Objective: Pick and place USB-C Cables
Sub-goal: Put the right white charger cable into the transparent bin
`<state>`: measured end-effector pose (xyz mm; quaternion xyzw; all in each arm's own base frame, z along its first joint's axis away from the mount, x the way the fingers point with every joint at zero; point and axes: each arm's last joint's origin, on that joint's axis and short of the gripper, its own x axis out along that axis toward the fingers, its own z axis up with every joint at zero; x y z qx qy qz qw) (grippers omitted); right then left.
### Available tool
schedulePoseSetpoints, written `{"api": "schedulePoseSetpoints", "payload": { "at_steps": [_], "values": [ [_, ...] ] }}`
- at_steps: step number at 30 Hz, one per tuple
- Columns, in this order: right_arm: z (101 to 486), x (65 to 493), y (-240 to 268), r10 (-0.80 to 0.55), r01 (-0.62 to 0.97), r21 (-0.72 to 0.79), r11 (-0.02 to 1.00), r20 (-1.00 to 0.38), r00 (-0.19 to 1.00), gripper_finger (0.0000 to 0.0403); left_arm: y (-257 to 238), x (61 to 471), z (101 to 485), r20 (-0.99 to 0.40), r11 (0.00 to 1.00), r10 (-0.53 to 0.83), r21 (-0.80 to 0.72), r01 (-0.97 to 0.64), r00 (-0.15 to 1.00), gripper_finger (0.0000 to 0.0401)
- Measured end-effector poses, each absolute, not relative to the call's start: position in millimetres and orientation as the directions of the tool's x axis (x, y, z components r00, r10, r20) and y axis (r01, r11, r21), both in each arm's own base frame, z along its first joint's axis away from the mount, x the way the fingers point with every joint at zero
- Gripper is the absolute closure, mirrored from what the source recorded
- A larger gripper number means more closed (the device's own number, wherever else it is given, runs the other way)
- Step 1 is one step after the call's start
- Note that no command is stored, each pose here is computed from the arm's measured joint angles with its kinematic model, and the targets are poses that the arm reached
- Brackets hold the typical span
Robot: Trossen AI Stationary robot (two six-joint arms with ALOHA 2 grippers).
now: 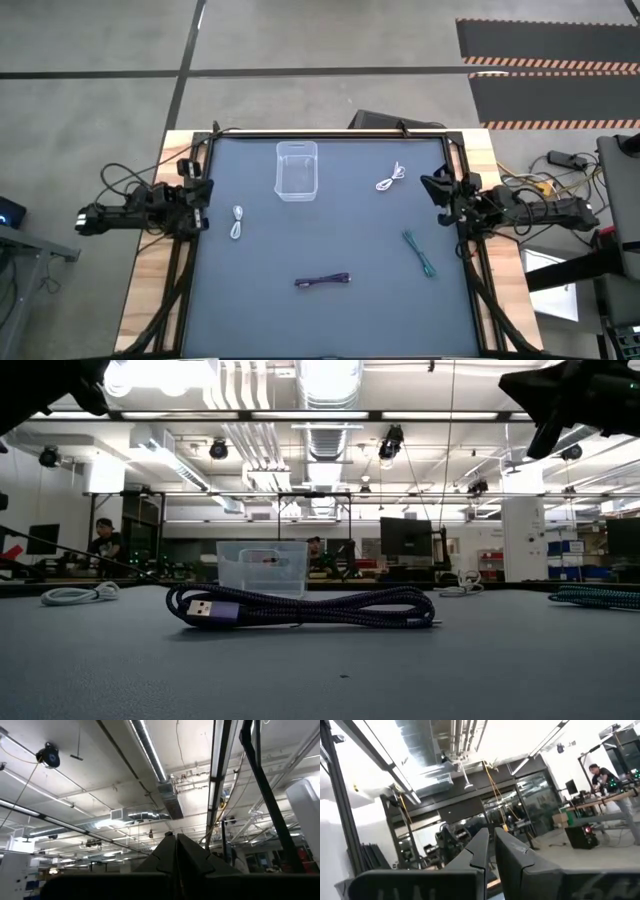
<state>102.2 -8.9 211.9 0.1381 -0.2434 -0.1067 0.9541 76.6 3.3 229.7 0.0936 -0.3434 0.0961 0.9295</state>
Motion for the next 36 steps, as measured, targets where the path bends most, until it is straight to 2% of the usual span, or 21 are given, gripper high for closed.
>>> {"api": "schedulePoseSetpoints", "payload": {
  "at_steps": [8,15,24,36],
  "values": [
    [221.8,118.1,-12.3,-0.381,0.249,0.376,0.892,0.332,0.863,0.038,3.3,73.4,233.2,0.692,0.965,0.114,0.094,-0.246,0.712,0.0401],
    [234.2,143.4,-15.3,-0.472,0.406,0.395,0.824,0.083,0.878,0.038,3.3,73.6,233.1,0.691,0.965,0.114,0.094,-0.245,0.714,0.0401],
    [266.7,151.2,-18.9,-0.581,0.646,0.344,0.682,-0.281,0.764,0.0381,3.3,73.6,233.1,0.691,0.965,0.114,0.094,-0.245,0.714,0.0401],
    [296.7,170.0,-34.4,-0.63,0.779,0.224,0.586,-0.478,0.612,0.0381,3.3,73.5,233.2,0.691,0.965,0.114,0.095,-0.245,0.714,0.0401]
  ]
}}
